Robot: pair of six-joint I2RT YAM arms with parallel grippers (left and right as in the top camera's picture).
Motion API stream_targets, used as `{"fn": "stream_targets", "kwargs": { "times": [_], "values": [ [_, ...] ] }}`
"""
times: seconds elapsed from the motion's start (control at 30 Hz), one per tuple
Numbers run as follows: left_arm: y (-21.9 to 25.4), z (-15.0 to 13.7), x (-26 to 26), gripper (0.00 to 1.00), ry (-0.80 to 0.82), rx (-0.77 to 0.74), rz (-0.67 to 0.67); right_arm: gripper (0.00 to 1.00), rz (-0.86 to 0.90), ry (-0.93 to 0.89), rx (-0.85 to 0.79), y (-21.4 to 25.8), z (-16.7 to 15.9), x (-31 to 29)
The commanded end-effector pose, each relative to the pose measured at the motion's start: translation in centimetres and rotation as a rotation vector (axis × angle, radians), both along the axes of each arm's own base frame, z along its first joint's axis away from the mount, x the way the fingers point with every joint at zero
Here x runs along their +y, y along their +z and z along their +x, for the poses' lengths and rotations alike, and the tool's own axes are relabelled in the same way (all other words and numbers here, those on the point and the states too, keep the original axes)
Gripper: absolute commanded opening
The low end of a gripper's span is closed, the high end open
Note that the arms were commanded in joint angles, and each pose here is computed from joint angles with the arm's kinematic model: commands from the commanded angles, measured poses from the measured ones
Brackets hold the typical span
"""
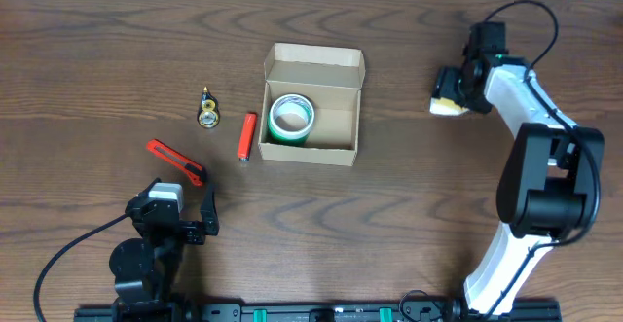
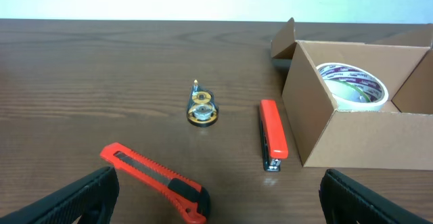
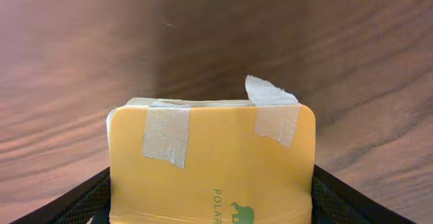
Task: Pack container
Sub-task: 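Carry the yellow notepad over the box and lower it inside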
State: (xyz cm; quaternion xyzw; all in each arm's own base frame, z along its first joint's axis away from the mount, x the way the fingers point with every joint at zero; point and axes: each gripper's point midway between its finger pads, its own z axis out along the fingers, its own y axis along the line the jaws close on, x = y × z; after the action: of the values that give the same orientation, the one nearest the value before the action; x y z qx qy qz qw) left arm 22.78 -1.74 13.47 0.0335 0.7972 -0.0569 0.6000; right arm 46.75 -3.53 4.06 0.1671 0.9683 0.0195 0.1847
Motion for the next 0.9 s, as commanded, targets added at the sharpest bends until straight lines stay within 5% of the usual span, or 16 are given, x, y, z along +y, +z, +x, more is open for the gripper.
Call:
{"fn": "stream_targets", "kwargs": {
  "times": [0.0,0.33,0.87],
  "values": [
    [-1.0,0.0,0.2,0.95,0.012,0.021,-0.011,0.72,0.088,0.081,-0.22,9.5,2.4,2.5],
    [-1.0,0.0,0.2,0.95,0.012,0.021,-0.011,0.72,0.14,0.321,-0.456,21.0,-0.1,12.9],
    [-1.0,0.0,0.2,0.95,0.012,0.021,-0.011,0.73,0.169,0.695,-0.417,18.6,-6.5,31.8]
  ]
}}
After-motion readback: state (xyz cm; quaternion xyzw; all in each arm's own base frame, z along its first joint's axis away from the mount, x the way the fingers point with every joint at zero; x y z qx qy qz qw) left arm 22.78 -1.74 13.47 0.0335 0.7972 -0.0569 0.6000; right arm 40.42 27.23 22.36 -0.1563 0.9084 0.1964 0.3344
